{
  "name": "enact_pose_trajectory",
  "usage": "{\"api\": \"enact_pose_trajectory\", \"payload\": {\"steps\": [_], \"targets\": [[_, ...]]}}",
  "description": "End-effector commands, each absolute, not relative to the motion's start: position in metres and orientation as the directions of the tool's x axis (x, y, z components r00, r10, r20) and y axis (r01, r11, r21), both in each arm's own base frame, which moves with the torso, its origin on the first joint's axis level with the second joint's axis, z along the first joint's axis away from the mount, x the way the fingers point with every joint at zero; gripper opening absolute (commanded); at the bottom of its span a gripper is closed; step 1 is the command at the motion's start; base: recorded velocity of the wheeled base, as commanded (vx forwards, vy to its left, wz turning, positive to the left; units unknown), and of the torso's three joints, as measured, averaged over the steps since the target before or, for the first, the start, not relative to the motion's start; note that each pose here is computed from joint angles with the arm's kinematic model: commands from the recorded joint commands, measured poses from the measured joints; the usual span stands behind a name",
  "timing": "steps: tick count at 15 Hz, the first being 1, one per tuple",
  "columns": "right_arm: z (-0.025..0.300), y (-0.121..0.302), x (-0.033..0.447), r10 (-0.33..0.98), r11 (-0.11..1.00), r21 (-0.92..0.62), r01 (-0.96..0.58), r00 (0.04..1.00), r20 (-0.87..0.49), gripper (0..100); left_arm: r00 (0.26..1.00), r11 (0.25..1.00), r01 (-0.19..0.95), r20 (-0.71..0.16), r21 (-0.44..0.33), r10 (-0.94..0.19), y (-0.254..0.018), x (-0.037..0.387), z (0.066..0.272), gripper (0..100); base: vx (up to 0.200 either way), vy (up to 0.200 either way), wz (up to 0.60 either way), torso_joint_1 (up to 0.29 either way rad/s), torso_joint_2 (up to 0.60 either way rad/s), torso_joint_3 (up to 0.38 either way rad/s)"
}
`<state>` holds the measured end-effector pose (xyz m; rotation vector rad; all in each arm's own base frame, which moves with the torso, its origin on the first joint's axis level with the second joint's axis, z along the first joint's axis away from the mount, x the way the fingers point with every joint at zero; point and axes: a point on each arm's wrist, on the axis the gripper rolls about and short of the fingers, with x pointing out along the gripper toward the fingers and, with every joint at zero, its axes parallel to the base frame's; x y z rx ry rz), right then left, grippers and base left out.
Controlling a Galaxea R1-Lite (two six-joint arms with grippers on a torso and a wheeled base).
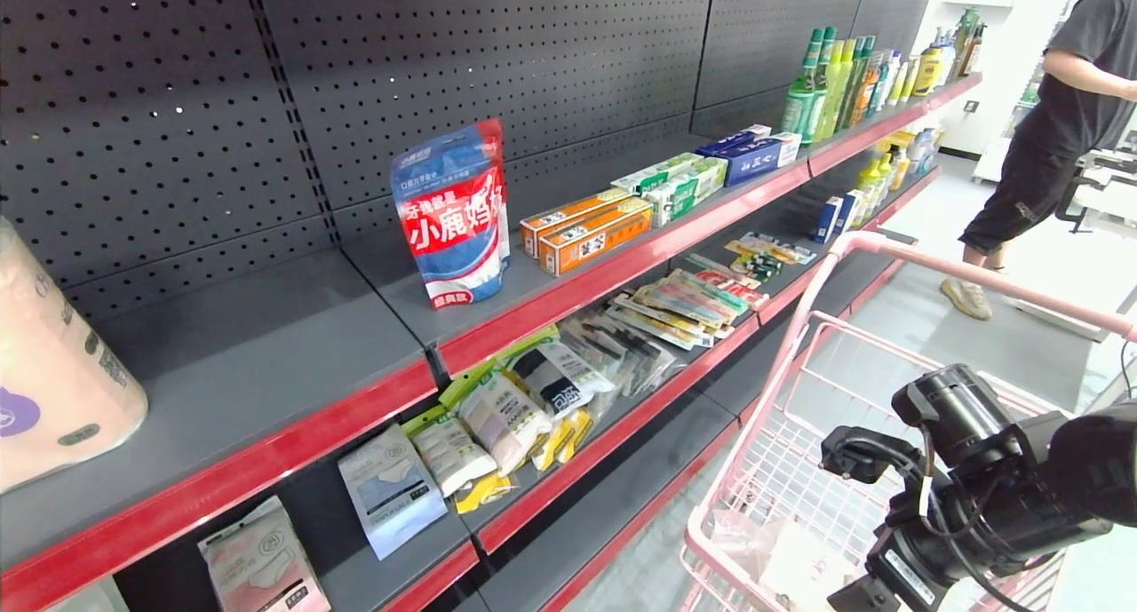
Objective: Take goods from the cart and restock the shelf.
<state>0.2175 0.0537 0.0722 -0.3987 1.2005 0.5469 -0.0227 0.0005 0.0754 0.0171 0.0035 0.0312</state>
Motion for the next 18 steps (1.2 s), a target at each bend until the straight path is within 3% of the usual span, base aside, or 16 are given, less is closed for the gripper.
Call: {"api": "enact_pose_trajectory", "payload": {"steps": [1,5,8,14,18], "targets": [[0.074,0.054,0.217,0.189,0.804,-0.008,-0.594,0.268,-0.945,100,0.999,0.999,-0.032,-0.003,0.017,0.032,0.001,-0.023,0.075,100,0.0,0.0,0.0,-0.032,0.09,0.041],[0.071,0.054,0.215,0.187,0.793,-0.005,-0.609,0.252,-0.95,100,0.999,0.999,-0.032,-0.003,0.015,0.032,0.001,-0.023,0.075,100,0.0,0.0,0.0,0.0,0.0,0.0],[0.07,0.054,0.217,0.188,0.769,-0.015,-0.64,0.248,-0.95,100,0.999,0.999,-0.032,-0.003,0.015,0.032,0.001,-0.023,0.075,100,0.0,0.0,-0.6,-0.002,0.01,0.002],[0.072,0.06,0.224,0.202,0.756,-0.027,-0.654,0.273,-0.941,100,0.999,0.999,-0.032,-0.003,0.017,0.032,0.001,-0.023,0.075,100,0.0,0.0,0.0,0.0,0.0,0.0],[0.055,0.084,0.239,0.239,0.705,-0.052,-0.708,0.305,-0.922,100,0.999,0.999,-0.032,-0.002,0.017,0.032,0.001,-0.023,0.076,100,0.0,0.0,0.0,0.0,0.0,0.0]]}}
